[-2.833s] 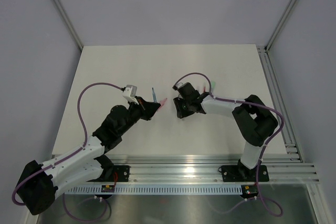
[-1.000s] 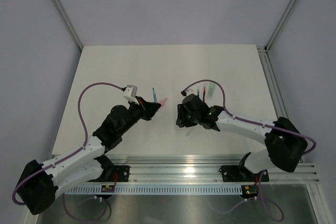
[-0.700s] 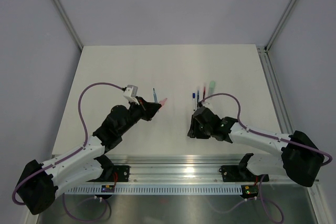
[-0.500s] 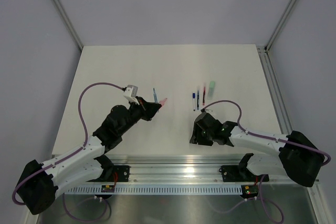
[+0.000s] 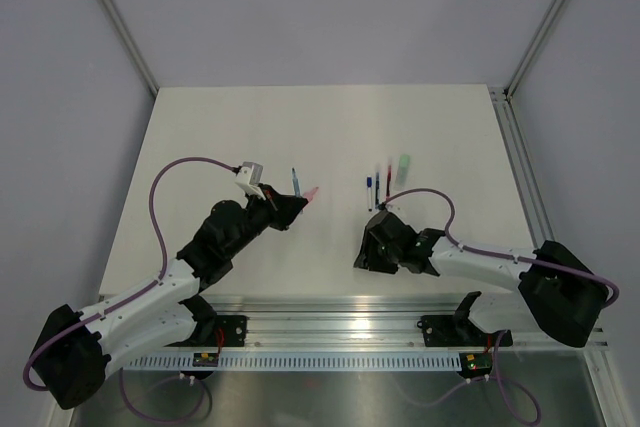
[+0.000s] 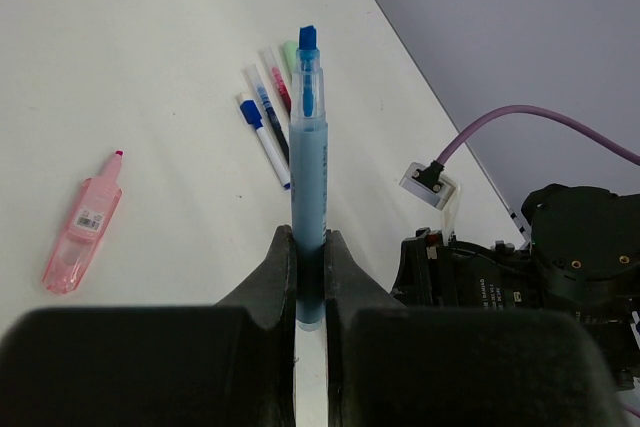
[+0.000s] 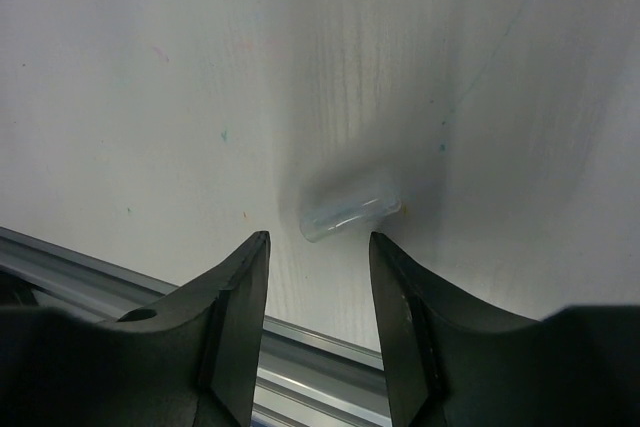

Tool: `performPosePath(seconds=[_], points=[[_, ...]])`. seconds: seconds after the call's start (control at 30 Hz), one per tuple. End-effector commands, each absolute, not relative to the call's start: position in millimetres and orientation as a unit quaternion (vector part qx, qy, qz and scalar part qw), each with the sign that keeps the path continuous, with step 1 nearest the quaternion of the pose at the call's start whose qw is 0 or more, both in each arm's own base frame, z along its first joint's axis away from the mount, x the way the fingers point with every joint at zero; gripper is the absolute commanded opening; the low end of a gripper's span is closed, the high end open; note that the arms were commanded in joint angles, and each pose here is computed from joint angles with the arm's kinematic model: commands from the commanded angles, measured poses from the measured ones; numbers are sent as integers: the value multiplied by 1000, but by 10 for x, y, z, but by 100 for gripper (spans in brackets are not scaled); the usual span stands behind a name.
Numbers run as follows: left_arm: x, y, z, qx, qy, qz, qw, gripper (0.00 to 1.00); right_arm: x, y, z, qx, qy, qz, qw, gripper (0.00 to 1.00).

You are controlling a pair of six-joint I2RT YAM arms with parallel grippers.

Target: Insert the pens into the pen caps

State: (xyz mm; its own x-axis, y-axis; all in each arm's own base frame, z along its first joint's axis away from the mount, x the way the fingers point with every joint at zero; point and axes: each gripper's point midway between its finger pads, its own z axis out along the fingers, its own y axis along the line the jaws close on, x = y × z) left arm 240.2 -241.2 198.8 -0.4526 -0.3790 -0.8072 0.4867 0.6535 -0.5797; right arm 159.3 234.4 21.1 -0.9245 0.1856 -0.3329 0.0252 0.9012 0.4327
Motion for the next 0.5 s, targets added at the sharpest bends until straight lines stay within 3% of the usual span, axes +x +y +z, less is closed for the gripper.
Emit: performPosePath(seconds=[0.0, 0.47], points=[[2425, -2434, 2219, 37, 717, -434, 544, 0, 1618, 2278, 158, 53, 964, 181, 190, 50], [2427, -2446, 2210, 38, 718, -435, 542, 0, 1837, 2267, 74, 47, 969, 124, 210, 53]])
